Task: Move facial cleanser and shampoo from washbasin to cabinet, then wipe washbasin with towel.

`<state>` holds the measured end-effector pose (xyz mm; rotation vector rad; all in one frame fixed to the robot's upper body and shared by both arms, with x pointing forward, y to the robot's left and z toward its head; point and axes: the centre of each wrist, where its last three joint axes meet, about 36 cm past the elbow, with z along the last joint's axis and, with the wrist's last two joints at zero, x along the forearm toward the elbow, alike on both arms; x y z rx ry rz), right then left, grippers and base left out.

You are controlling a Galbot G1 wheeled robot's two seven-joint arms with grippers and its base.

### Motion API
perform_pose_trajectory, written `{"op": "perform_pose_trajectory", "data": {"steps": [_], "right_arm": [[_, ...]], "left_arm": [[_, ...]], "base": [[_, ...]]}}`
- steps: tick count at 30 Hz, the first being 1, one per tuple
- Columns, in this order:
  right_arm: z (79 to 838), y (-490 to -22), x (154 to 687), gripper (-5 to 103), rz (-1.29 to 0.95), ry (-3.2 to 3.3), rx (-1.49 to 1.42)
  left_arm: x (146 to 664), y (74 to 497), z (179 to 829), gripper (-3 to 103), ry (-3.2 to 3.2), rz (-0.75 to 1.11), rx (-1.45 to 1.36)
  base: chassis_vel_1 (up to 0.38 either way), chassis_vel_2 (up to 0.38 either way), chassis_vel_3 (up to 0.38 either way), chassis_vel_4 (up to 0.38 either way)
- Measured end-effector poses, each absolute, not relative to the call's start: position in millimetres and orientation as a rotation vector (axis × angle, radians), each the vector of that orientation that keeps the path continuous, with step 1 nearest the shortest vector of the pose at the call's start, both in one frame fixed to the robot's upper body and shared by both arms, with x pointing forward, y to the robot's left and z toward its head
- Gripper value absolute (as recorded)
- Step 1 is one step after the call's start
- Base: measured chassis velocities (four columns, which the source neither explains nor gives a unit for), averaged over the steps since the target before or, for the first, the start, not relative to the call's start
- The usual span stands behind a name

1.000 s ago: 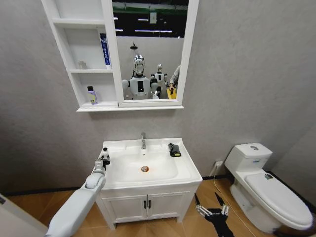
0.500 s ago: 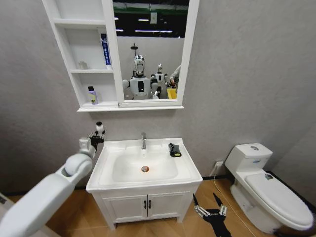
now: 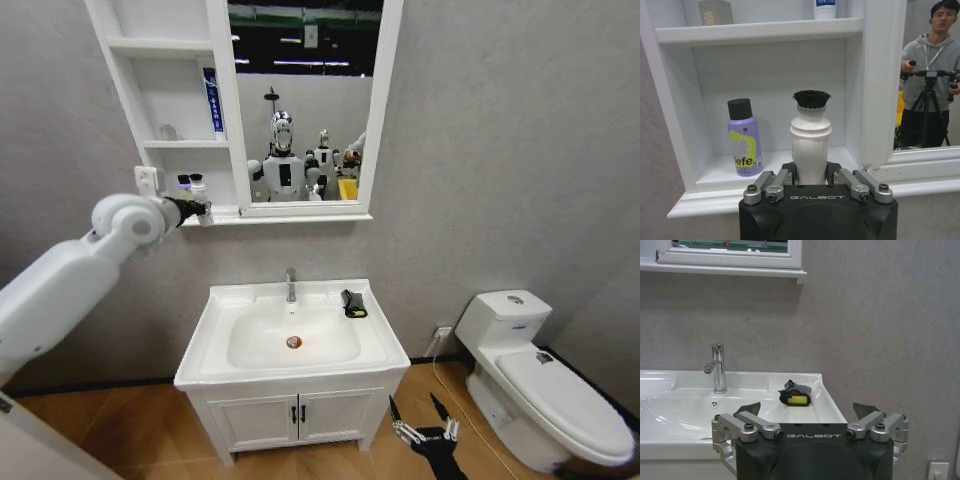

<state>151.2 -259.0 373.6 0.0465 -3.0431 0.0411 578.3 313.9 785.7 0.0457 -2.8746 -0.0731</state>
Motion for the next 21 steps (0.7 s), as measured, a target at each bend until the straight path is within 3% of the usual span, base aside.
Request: {"op": "perform_pose_trajectory", "data": {"steps": [21], "right_arm": [[363.6, -270.9, 144.8, 100, 0.038, -3.029, -0.004]], "left_arm": [[695.3, 281.5, 787.5, 30, -2.881, -0.064, 0.123]], "base": [[0.000, 0.000, 0.000, 0.000]]}}
